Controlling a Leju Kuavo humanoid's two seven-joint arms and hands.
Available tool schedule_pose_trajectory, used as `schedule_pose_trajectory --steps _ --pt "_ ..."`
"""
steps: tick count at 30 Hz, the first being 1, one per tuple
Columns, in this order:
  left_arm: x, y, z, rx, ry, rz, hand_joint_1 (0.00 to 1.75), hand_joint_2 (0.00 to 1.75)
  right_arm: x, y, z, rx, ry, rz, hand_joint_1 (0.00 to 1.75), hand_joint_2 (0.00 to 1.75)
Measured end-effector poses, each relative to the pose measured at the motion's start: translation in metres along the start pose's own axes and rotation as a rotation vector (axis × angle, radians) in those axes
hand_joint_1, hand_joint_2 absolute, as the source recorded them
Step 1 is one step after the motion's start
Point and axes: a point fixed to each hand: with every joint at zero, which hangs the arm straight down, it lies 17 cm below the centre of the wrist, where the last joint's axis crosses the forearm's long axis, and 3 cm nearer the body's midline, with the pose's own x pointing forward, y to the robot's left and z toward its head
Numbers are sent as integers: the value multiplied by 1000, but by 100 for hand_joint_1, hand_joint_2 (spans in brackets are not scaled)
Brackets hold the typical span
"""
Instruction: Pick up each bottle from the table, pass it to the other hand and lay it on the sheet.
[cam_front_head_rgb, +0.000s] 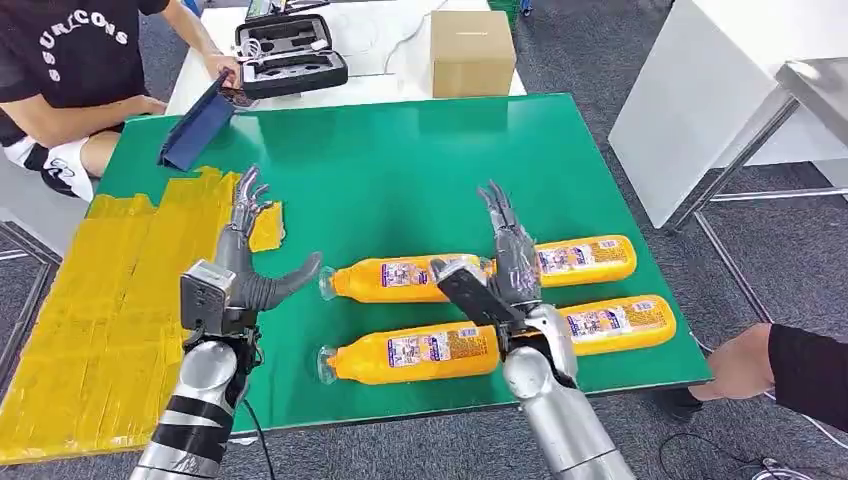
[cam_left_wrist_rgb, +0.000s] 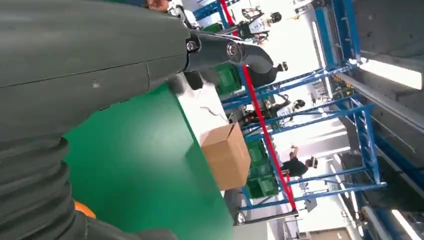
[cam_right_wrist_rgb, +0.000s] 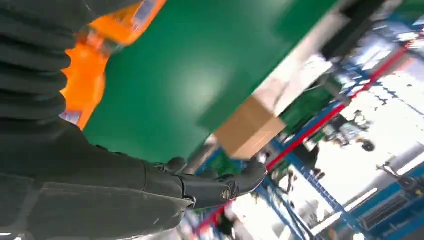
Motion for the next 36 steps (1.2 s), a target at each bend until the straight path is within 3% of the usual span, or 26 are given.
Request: schedule_pose_trajectory --steps 3,17,21,36 --pt "0 -4 0 -7 6 15 0 175 -2 14 -2 35 -10 156 0 175" --pt "4 -9 -4 -12 5 39 0 175 -6 51 -3 147 -39 283 0 175" --pt "5 -19 -9 -48 15 97 0 175 -13 83 -7 266 -42 368 0 175" --pt "8 -39 -25 -86 28 170 0 175 -69 113 -22 479 84 492 0 175"
